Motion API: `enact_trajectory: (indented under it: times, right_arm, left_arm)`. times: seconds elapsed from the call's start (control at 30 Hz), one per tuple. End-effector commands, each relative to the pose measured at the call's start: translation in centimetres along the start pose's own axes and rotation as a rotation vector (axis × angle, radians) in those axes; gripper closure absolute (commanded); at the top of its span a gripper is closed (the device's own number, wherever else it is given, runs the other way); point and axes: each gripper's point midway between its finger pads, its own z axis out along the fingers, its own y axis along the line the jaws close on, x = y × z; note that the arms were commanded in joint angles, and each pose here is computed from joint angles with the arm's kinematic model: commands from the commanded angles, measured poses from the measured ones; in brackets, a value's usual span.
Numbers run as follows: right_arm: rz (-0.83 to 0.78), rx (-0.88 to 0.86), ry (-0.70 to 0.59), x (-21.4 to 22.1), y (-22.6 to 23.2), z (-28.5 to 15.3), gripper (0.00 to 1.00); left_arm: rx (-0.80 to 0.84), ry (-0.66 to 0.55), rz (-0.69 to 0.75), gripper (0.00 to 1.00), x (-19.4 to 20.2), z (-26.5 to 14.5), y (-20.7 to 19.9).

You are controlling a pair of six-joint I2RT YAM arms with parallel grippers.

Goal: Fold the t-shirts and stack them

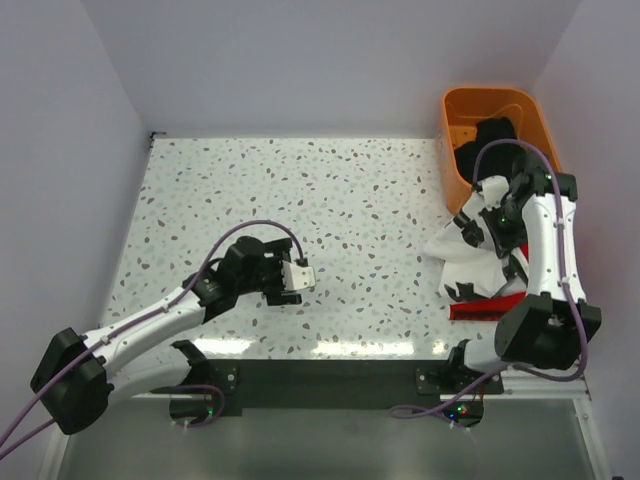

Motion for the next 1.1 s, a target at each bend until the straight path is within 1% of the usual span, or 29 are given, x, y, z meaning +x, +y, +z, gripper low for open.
enact_trajectory:
  times: [0.0, 0.13, 0.27, 0.47, 0.5, 0.53, 0.57, 0.6, 0.63, 0.67, 0.7, 0.73, 0.93, 0.97, 1.03, 1.07]
  right_arm:
    - [-0.035, -0.087, 0.126, 3.3, -0.1, -1.4, 1.0]
    - [0.026, -0.145, 0.126, 3.8, -1.6, -0.4, 1.0]
    - [0.086, -0.253, 0.104, 4.5, -2.7, 1.3, 1.0]
    - [0.12, -0.293, 0.092, 5.4, -5.6, 3.8, 1.0]
    - [0.122, -0.289, 0.094, 5.3, -6.3, 4.7, 0.98]
    - [0.132, -0.284, 0.097, 5.4, -6.8, 5.1, 0.92]
    - [0.132, -0.275, 0.099, 5.3, -7.2, 5.6, 0.69]
    - [0.132, -0.249, 0.095, 5.1, -8.0, 6.0, 0.5]
    - [0.132, -0.247, 0.098, 4.9, -8.4, 6.5, 0.38]
    - [0.135, -0.226, 0.084, 4.5, -9.0, 6.4, 0.15]
    - [0.134, -0.208, 0.067, 4.1, -9.6, 6.3, 0.1]
    - [0.131, -0.182, 0.043, 3.4, -10.4, 5.8, 0.09]
    - [0.111, -0.137, -0.079, 1.1, -11.3, 2.4, 0.09]
    - [0.1, -0.144, -0.125, 0.6, -10.7, 1.5, 0.09]
    - [0.074, -0.175, -0.155, 0.0, -9.2, 0.8, 0.09]
    - [0.038, -0.215, -0.178, -0.1, -7.6, -0.1, 0.12]
  left_arm:
    - [-0.027, -0.045, 0.018, 0.0, -1.1, 0.3, 1.1]
    - [-0.023, -0.039, 0.008, 0.0, -1.1, 0.5, 1.2]
    - [-0.017, -0.024, 0.004, 0.0, -0.8, 0.8, 1.2]
    - [-0.002, -0.007, 0.006, 0.0, -0.8, 1.2, 1.4]
    - [-0.003, -0.007, 0.005, 0.0, -0.9, 1.3, 1.6]
    - [-0.002, -0.003, 0.006, 0.0, -0.9, 1.3, 1.7]
    - [0.004, -0.001, 0.006, 0.0, -0.9, 1.5, 1.6]
    - [-0.001, 0.002, 0.004, 0.0, -1.0, 1.5, 1.9]
    - [0.0, 0.002, 0.002, 0.0, -1.0, 1.5, 1.9]
    - [0.002, 0.006, -0.002, 0.0, -0.9, 1.6, 2.0]
    - [-0.004, 0.008, -0.009, 0.0, -1.0, 1.5, 2.2]
    - [-0.004, 0.009, -0.021, 0.0, -0.9, 1.5, 2.2]
    - [0.012, 0.01, -0.102, 0.0, -0.8, 1.6, 2.2]
    - [0.013, 0.012, -0.111, 0.0, -0.8, 1.7, 2.2]
    - [0.008, 0.01, -0.139, 0.0, -0.9, 1.9, 2.3]
    - [0.011, 0.009, -0.148, 0.0, -1.0, 2.0, 2.3]
